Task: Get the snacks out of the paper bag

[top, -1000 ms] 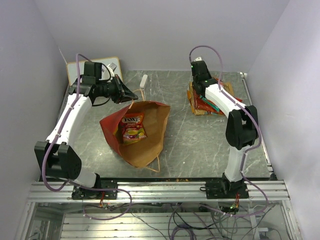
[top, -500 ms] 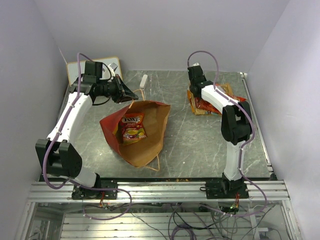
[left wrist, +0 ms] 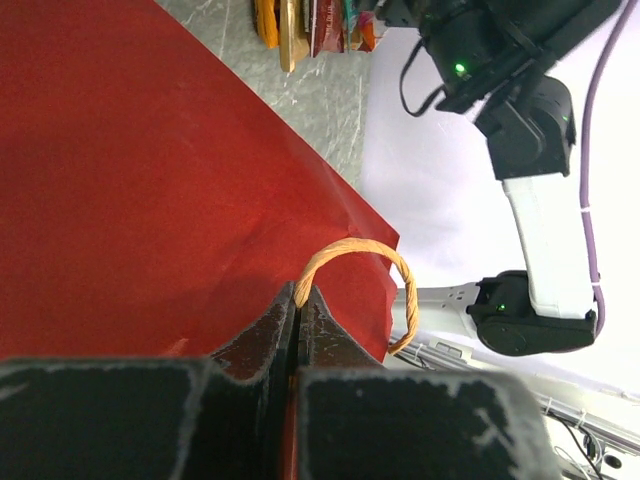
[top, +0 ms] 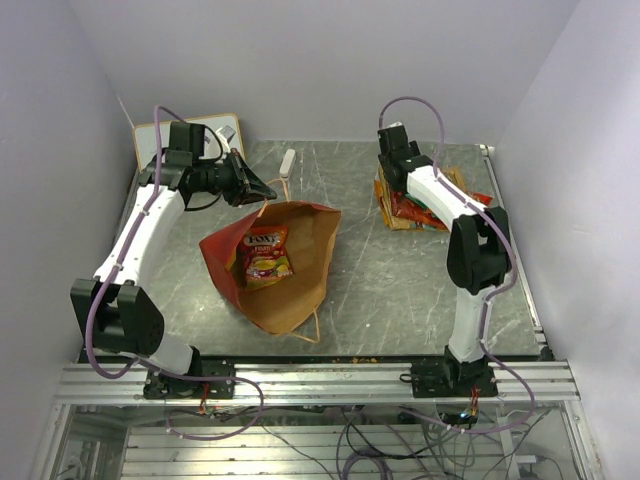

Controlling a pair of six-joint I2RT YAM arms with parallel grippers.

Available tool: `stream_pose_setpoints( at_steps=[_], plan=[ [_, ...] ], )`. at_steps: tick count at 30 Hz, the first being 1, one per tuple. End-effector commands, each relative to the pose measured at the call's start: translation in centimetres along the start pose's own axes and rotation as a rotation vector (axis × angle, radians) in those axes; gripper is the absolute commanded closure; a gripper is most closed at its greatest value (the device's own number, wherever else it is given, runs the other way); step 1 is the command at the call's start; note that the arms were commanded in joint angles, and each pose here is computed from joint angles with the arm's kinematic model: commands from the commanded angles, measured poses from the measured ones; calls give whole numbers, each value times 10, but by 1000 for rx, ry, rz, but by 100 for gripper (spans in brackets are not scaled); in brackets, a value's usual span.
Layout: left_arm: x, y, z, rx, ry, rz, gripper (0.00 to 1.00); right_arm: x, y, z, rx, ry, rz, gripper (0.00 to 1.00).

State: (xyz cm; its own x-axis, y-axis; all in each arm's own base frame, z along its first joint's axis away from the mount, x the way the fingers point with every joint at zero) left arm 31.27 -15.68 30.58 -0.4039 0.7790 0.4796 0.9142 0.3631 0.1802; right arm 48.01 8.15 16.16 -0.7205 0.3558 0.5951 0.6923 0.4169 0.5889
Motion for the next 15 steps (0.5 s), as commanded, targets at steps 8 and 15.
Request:
stream_pose_setpoints(
  at_steps=[8,15],
  plan=[
    [18,-6,-21,-58,-73,-57,93,106,7,-5,-187,292,-139,39],
    [25,-13,-24,-72,-102,-83,93,174,-35,53,-326,597,-79,39]
  ],
)
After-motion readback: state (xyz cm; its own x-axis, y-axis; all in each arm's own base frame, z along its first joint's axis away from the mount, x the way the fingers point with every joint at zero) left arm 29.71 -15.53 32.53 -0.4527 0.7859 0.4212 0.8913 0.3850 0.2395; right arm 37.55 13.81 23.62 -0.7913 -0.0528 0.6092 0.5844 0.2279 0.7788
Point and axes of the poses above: each gripper's point midway between its finger pads, its own x axis back along the fingers, its own z axis along the line the jaws close on, y = z × x, the point moved 5 cm from there along x, back along the fingers, and after that the axes turned 1 degree about x, right-handed, at the moved point
